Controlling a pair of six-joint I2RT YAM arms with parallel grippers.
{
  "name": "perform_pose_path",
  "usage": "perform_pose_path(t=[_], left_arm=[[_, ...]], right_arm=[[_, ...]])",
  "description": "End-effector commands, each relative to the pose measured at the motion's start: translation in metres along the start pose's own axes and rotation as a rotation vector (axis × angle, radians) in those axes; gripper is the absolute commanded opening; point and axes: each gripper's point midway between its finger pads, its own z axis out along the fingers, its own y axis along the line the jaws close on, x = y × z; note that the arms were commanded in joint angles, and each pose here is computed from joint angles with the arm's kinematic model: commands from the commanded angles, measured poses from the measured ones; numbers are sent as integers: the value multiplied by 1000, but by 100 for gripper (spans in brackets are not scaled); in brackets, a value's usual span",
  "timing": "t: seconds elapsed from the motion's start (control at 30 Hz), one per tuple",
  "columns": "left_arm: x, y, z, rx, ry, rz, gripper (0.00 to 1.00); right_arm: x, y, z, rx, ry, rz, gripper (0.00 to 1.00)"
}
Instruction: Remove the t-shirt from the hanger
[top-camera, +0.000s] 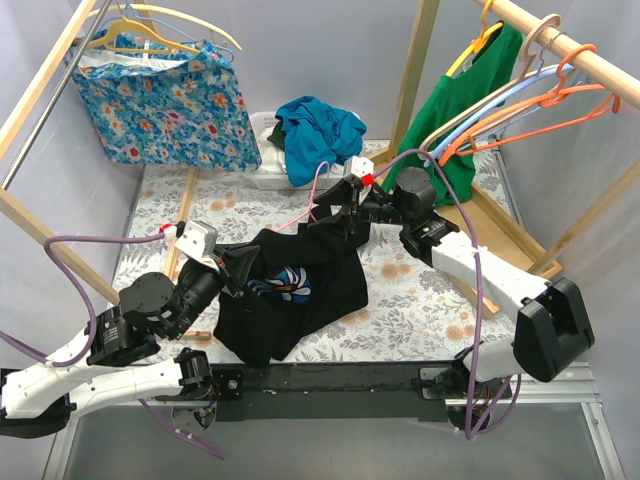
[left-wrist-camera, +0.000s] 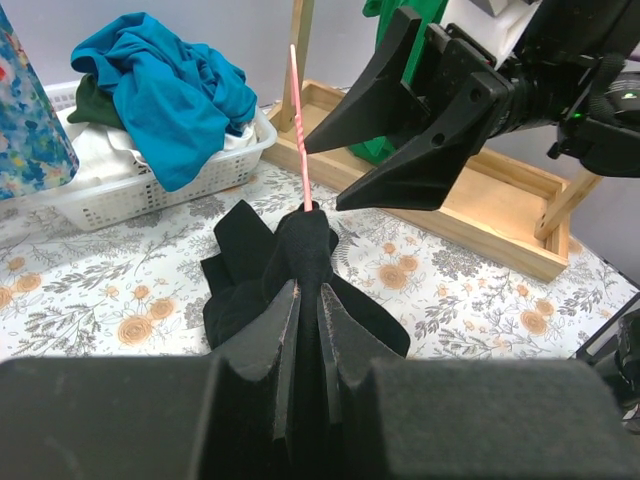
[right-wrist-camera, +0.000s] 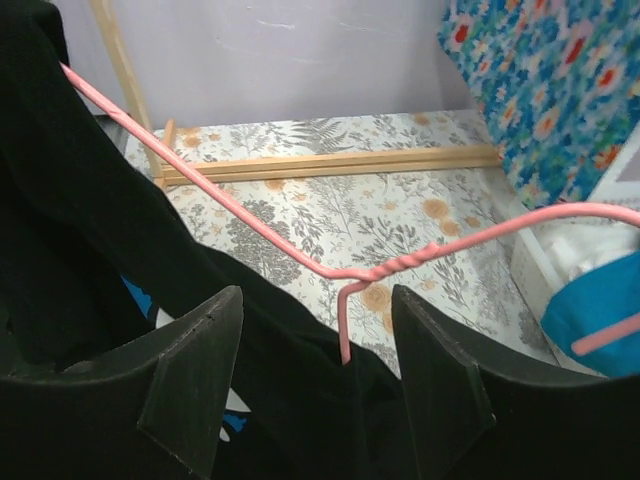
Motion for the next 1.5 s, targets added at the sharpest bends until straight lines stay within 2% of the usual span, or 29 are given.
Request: perform_pose_path(t=[0.0,0.1,0.13,0.23,0.27,0.33,0.37,0.43,0.57,0.7,0.8,0.83,0.97,1.07,1.2,1.27,1.37,1.4,1.47], left_arm=[[-10,-6,-2,36,-39,-39,0],[-13,-6,-3,39,-49,-43,0],[-13,-6,-3,39,-52,-41,0],[-13,-6,-3,41,-51,-35,0],[-12,-6,-3,39,-49,-32,0],[-10,-4,-2,29,-44,-26,0],[-7,-4,-1,25,-39,-22,0],[-4,-1,-1,9,-31,-21,0],[3,10,-3,-48,-9,-33,0],[22,29,-11,-141,47,-62,0],[34,41,-19,-193,74,-100,45],[37,42,-21,-195,79,-102,58],[41,42,-23,-183,68,-126,71],[45,42,-18,-201,78,-103,74],[56,43,-8,-253,117,-61,73],[61,45,-3,-281,131,-35,69],[60,45,2,-299,123,-1,53],[61,45,5,-307,125,12,38],[59,49,6,-336,118,31,23]], right_arm=[[-15,-1,17,-93,-75,5,67],[-14,-1,27,-148,-83,48,62],[-14,-1,29,-158,-88,57,54],[-16,0,30,-171,-101,63,41],[-17,1,30,-175,-101,76,31],[-19,0,29,-170,-107,75,21],[-22,1,28,-161,-112,76,10],[-24,0,26,-141,-111,80,2],[-31,-5,18,-58,-114,64,1],[-23,-16,8,56,-57,67,1],[-18,-23,-4,163,-13,53,1],[-9,-27,-9,208,16,67,1],[-11,-33,-26,309,56,35,1],[-16,-37,-38,377,73,3,1],[-19,-36,-53,418,107,-31,1],[-24,-33,-59,425,108,-57,1],[-25,-21,-66,398,108,-73,1],[-21,-18,-68,397,114,-73,1],[-26,-14,-73,402,99,-83,1]])
